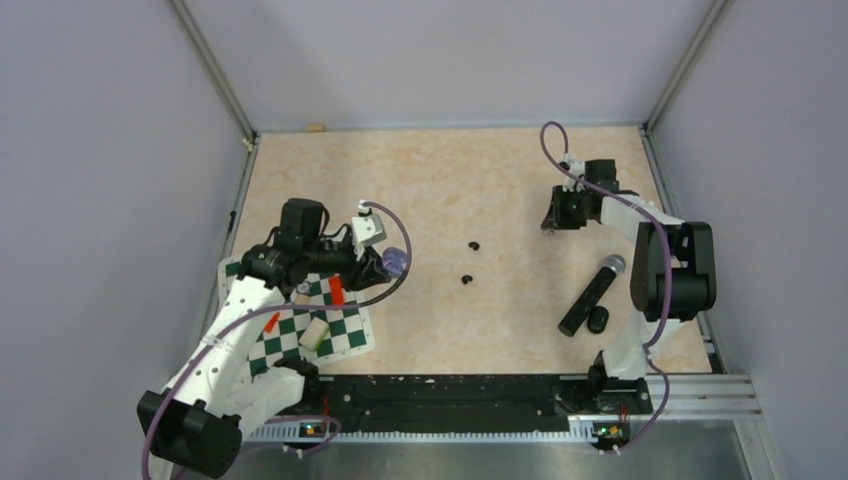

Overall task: Insert the wireless bluetooth earbuds into the charging case
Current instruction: Adjust the right earbud at the center of the board.

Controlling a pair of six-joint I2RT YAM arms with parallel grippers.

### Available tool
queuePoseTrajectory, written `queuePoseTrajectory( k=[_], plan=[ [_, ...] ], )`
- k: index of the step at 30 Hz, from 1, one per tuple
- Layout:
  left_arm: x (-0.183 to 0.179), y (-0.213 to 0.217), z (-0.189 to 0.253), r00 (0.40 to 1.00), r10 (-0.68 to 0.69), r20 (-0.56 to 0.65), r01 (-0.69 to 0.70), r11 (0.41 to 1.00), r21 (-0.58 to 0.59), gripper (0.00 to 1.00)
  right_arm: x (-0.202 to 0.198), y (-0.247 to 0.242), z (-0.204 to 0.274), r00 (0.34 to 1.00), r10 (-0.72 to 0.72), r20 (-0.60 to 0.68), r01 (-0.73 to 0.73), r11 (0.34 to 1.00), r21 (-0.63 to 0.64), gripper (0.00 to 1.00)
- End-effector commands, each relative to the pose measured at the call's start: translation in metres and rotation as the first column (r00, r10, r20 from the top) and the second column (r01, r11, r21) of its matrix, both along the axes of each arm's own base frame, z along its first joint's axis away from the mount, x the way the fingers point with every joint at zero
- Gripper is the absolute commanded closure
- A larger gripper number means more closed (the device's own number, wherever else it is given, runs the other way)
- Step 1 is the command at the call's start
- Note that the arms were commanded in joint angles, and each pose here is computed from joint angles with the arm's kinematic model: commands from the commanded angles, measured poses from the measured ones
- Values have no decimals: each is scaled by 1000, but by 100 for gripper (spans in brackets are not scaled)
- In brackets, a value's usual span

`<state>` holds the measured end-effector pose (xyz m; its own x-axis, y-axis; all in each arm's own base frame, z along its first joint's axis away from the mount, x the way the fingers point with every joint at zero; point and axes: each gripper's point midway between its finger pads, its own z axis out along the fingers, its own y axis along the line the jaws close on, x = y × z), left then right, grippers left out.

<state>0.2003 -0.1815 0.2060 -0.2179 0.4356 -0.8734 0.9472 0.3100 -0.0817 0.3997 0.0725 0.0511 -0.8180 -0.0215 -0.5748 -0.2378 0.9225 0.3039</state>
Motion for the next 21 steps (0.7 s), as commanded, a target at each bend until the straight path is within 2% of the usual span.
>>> queuePoseTrajectory(
  k=[1,6,10,17,21],
  plan=[
    [2,-1,8,998,4,65,-4,1000,-10,100,10,3,-1,998,-55,4,54,998,31,78],
    [4,3,4,994,31,106,-31,1000,-7,100,3,1,-15,998,-45,-40,46,999,4,68],
    [5,4,1,995,37,90,-37,999,3,100,-6,0,-28,993,-35,-109,34,999,-9,62],
    [6,3,-1,995,32,95,-32,999,2,100,-14,-5,-14,995,-31,-94,28,999,-36,58],
    [10,7,-2,994,52,97,-55,998,25,100,-30,-1,-17,991,-18,-135,15,1000,-22,58]
  ],
)
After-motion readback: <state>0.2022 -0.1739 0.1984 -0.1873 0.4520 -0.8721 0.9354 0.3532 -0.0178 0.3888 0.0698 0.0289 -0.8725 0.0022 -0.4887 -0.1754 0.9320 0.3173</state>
